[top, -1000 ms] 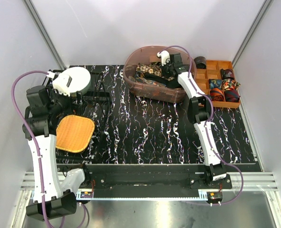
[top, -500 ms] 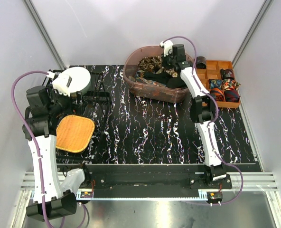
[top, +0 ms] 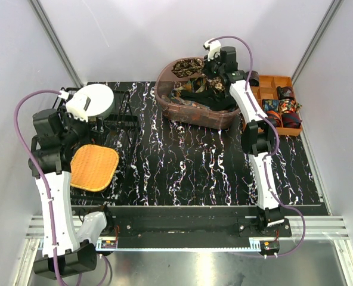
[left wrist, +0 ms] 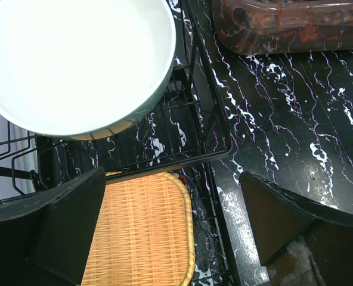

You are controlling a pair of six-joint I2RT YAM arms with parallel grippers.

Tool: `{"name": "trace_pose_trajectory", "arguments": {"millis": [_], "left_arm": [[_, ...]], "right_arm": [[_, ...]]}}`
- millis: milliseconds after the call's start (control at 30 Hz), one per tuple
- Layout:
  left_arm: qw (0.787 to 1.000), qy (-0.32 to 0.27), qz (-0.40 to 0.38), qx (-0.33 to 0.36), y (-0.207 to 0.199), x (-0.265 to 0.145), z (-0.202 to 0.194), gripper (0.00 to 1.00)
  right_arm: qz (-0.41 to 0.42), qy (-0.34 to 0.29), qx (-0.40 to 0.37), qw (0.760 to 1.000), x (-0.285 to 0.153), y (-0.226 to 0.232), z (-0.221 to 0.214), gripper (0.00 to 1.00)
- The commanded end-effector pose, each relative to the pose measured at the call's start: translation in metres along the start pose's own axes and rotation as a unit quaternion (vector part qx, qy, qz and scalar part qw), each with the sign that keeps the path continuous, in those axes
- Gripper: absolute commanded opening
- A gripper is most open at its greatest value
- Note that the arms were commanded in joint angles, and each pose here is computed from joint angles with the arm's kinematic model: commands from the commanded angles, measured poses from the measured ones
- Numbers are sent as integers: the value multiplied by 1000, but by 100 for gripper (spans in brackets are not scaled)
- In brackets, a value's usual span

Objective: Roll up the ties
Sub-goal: Pick up the tie from the bin, then place the tie at the center of the board.

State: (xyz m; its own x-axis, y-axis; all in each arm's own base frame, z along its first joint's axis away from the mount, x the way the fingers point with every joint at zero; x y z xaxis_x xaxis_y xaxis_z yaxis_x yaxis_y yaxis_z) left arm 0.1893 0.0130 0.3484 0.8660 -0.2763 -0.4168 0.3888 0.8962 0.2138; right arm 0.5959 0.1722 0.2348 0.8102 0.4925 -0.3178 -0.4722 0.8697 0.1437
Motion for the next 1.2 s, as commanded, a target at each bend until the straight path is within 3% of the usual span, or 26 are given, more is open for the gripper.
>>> {"name": "trace_pose_trajectory", "arguments": {"millis": [0, 333, 400, 533, 567, 633, 667, 733, 767, 833, 967, 1167], "left_arm": [[999, -31, 16, 20, 2, -5, 10, 99], [997, -56, 35, 27, 11, -14, 35, 99], [996, -64, 42, 41, 14, -16, 43, 99], [992, -94, 22, 85, 12, -23, 55, 99], [990, -100, 12, 96, 9, -26, 56, 99], [983, -120, -27, 135, 1, -29, 57, 99], [981, -123, -42, 143, -4, -31, 54, 99], [974, -139, -87, 155, -13, -30, 51, 99], [973, -137, -110, 151, -19, -28, 46, 99], [966, -144, -151, 154, -28, -26, 44, 99], [958, -121, -204, 161, -46, -21, 30, 99], [953, -88, -238, 167, -61, -13, 5, 99]], "right_arm": [[41, -115, -17, 992, -62, 32, 101, 0], [77, -183, -43, 979, -182, 76, 183, 0], [79, -160, -41, 983, -199, 79, 178, 0], [78, -128, -53, 987, -276, 93, 173, 0], [72, -75, -50, 993, -278, 87, 146, 0], [72, -67, -74, 992, -326, 97, 135, 0], [71, -8, -72, 995, -326, 93, 99, 0], [71, 15, -88, 993, -365, 99, 76, 0], [75, 84, -76, 991, -365, 97, 36, 0], [85, 134, -77, 984, -391, 102, 1, 0], [108, 267, -56, 956, -394, 97, -99, 0], [127, 358, -50, 924, -389, 88, -177, 0]]}}
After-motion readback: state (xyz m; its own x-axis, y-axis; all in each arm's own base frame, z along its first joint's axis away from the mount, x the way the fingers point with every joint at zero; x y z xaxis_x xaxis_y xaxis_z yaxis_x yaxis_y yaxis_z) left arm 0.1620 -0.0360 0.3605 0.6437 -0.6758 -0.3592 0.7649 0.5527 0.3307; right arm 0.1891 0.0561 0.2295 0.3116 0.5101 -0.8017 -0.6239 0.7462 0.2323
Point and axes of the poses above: each gripper's point midway between its finger pads, its own x axis out along the fingers, its own y axis along the line the jaws close on, z = x × y, the point moved 9 cm from there along -x, back along the fingers, and after that the axes turned 13 degrees about x, right-handed, at the moved point
